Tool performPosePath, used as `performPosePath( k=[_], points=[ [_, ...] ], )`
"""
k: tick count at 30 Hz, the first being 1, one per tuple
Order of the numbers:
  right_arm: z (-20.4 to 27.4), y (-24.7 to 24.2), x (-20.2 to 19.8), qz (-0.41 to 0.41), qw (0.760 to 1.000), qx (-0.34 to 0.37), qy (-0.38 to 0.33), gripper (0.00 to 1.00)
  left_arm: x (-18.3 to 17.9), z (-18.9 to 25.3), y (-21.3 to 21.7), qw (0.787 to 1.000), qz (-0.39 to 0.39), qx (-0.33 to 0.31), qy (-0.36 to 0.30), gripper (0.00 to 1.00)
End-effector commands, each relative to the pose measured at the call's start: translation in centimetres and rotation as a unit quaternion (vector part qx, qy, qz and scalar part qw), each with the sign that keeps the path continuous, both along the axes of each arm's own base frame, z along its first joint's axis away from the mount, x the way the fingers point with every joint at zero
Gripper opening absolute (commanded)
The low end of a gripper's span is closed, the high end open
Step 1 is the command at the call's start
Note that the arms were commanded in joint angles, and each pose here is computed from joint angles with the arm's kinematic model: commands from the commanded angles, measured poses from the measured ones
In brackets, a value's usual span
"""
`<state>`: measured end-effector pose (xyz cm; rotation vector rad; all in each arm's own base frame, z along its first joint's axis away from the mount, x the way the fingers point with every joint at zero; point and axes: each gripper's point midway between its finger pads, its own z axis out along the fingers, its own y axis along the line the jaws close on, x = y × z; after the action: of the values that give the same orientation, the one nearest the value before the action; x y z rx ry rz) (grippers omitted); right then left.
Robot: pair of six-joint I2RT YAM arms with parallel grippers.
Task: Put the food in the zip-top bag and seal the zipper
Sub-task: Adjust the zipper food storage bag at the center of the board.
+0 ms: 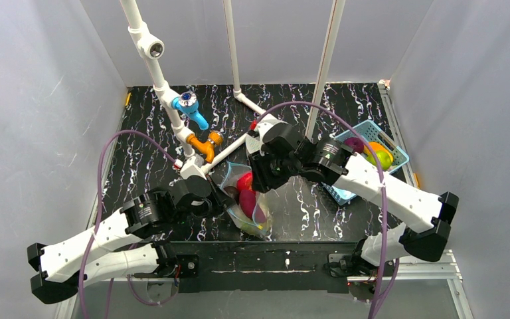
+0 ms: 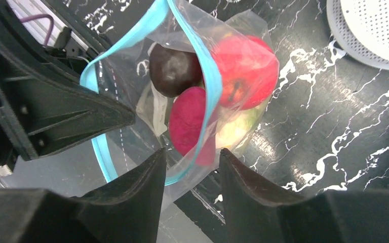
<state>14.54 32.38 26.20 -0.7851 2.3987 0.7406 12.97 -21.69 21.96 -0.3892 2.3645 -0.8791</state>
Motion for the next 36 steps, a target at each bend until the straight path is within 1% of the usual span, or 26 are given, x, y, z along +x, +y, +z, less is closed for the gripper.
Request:
performPosePath(
  k=[1,4,6,9,12,15,16,17,18,21,22,24,26,27,29,31,32,34,36],
  points=[
    [6.8,-0.7,0.4,0.002,0.995,0.073,-0.072,0.53,0.4,2.0,0.1,1.000,0.009,-0.016,-0.014,0.00],
    [9.0,-2.2,1.4,-0.022,0.988,0.092,-0.119,0.57,0.4,2.1,0.0,1.000,0.008,-0.019,-0.014,0.00],
    [9.8,-4.0,2.7,-0.061,0.981,0.098,-0.155,0.60,0.4,2.1,0.1,1.000,0.008,-0.019,-0.013,0.00],
    [10.2,-8.2,5.6,-0.166,0.961,0.100,-0.200,0.66,0.3,1.9,0.3,1.000,0.009,-0.016,-0.010,0.00],
    [8.8,-13.2,8.5,-0.283,0.929,0.105,-0.215,0.74,0.2,1.9,0.4,1.000,0.011,-0.018,-0.011,0.00],
    [4.8,-17.6,10.7,-0.374,0.899,0.100,-0.207,0.81,0.2,2.0,0.4,1.000,0.011,-0.023,-0.013,0.00],
    [2.6,-18.9,11.1,-0.397,0.893,0.086,-0.194,0.82,0.3,2.1,0.4,1.000,0.011,-0.022,-0.014,0.00],
    [1.3,-19.8,11.4,-0.413,0.888,0.083,-0.183,0.82,0.3,2.0,0.4,1.000,0.011,-0.020,-0.014,0.00],
    [0.0,-20.5,11.7,-0.425,0.886,0.077,-0.170,0.82,0.3,2.0,0.4,1.000,0.010,-0.018,-0.013,0.00],
    [-2.9,-20.9,11.5,-0.424,0.896,0.063,-0.118,0.82,0.2,1.9,0.4,1.000,0.007,-0.013,-0.012,0.00],
    [-3.4,-20.6,11.3,-0.415,0.902,0.061,-0.103,0.81,0.2,1.8,0.3,1.000,0.006,-0.013,-0.011,0.00],
    [-3.6,-18.4,10.6,-0.353,0.929,0.076,-0.077,0.82,0.3,2.0,0.1,1.000,0.005,-0.017,-0.012,0.00],
    [-2.7,-14.5,8.6,-0.223,0.966,0.122,-0.047,0.86,0.3,2.2,-0.2,1.000,0.003,-0.022,-0.013,0.00],
    [-2.0,-12.5,7.2,-0.151,0.976,0.151,-0.032,0.87,0.4,2.4,-0.3,1.000,0.003,-0.024,-0.014,0.00],
    [-1.0,-9.5,4.3,-0.054,0.982,0.183,-0.004,0.90,0.5,2.7,-0.5,1.000,0.003,-0.027,-0.016,0.00],
    [-0.1,-6.9,0.9,0.034,0.983,0.182,-0.016,0.93,0.7,3.0,-0.6,0.999,0.004,-0.026,-0.018,0.00],
    [0.2,-5.9,-0.5,0.068,0.982,0.171,-0.035,0.95,0.7,3.1,-0.7,0.999,0.004,-0.027,-0.019,0.00],
    [0.5,-4.2,-3.6,0.118,0.980,0.146,-0.062,0.96,0.8,3.2,-0.7,0.999,0.007,-0.026,-0.021,0.00],
    [1.0,-4.0,-3.6,0.105,0.981,0.135,-0.088,0.97,0.9,3.1,-0.7,0.999,0.008,-0.026,-0.022,0.00]
  ],
)
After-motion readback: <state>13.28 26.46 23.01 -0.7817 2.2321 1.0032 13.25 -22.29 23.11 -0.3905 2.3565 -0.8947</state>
